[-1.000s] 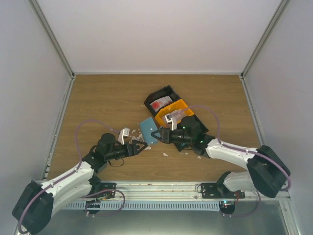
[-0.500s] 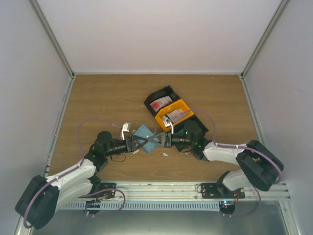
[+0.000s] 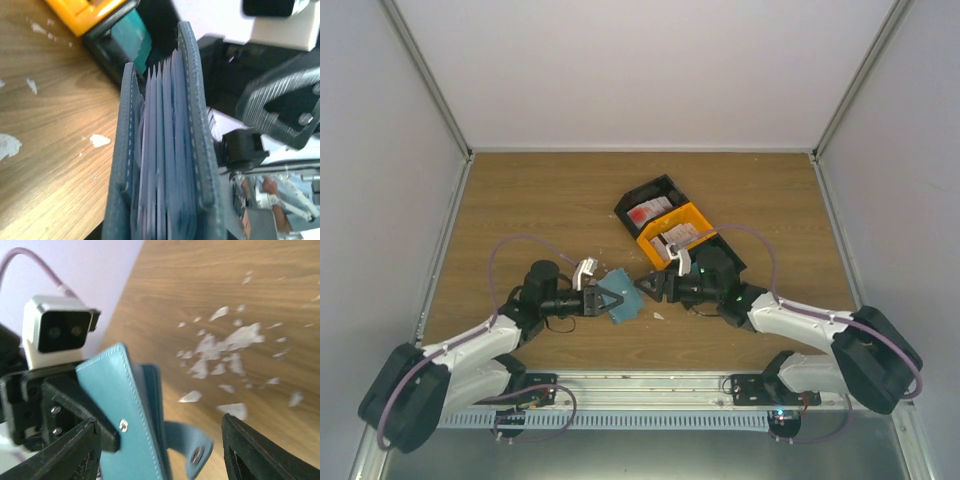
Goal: Put the credit cards into the card holder
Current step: Turn over the card holder at the center of the board.
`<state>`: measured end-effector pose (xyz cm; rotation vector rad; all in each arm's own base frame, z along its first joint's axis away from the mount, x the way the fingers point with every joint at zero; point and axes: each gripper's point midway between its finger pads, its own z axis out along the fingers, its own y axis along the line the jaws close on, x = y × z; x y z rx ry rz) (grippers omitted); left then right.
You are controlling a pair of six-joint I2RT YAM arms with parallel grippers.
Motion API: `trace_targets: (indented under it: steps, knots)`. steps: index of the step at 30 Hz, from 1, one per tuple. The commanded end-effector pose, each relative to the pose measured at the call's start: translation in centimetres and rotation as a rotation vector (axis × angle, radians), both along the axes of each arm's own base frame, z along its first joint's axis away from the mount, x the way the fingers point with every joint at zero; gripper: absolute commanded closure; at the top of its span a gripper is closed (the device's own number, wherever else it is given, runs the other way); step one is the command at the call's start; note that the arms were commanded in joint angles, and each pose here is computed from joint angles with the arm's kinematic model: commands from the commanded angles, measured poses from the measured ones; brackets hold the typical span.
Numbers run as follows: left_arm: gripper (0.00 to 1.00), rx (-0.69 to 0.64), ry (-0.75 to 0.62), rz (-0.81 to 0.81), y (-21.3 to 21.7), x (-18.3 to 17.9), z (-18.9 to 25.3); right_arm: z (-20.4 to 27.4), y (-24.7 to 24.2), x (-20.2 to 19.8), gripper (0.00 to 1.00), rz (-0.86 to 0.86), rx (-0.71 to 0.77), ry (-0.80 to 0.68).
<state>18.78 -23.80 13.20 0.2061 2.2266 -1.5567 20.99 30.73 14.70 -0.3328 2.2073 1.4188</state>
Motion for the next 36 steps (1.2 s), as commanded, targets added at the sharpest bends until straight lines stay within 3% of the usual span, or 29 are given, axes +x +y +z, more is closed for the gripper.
trace_targets:
  steps: [1, 8, 14, 20, 30, 34, 36]
  knots:
    - [1.0, 0.028, -0.043, -0.128, -0.8, -0.8, -0.5, -2.3, -3.3, 2.0, 0.36, -0.145, -0.252, -0.048]
    - [1.0, 0.039, -0.058, -0.173, -1.4, -0.4, -1.4, -4.5, -4.2, 1.2, 0.52, -0.141, -0.346, 0.039]
    - [1.0, 0.047, -0.075, -0.189, -1.5, -0.4, -1.8, -5.2, -2.7, -0.3, 0.59, -0.052, -0.27, 0.104]
    - [1.0, 0.051, -0.06, -0.186, -1.4, -0.4, -2.3, -5.9, -1.7, -0.6, 0.76, -0.019, -0.228, 0.147]
    - [1.0, 0.057, -0.063, -0.173, -1.3, -0.3, -2.4, -6.1, -2.2, -1.1, 0.8, -0.023, -0.236, 0.168]
    - [1.0, 0.063, -0.057, -0.168, -1.2, -0.3, -2.6, -5.6, -2.0, -1.8, 0.99, -0.006, -0.197, 0.19]
    - [0.98, 0.068, -0.049, -0.169, -1.2, -0.3, -2.8, -5.2, -2.0, -1.7, 1.0, -0.011, -0.182, 0.178]
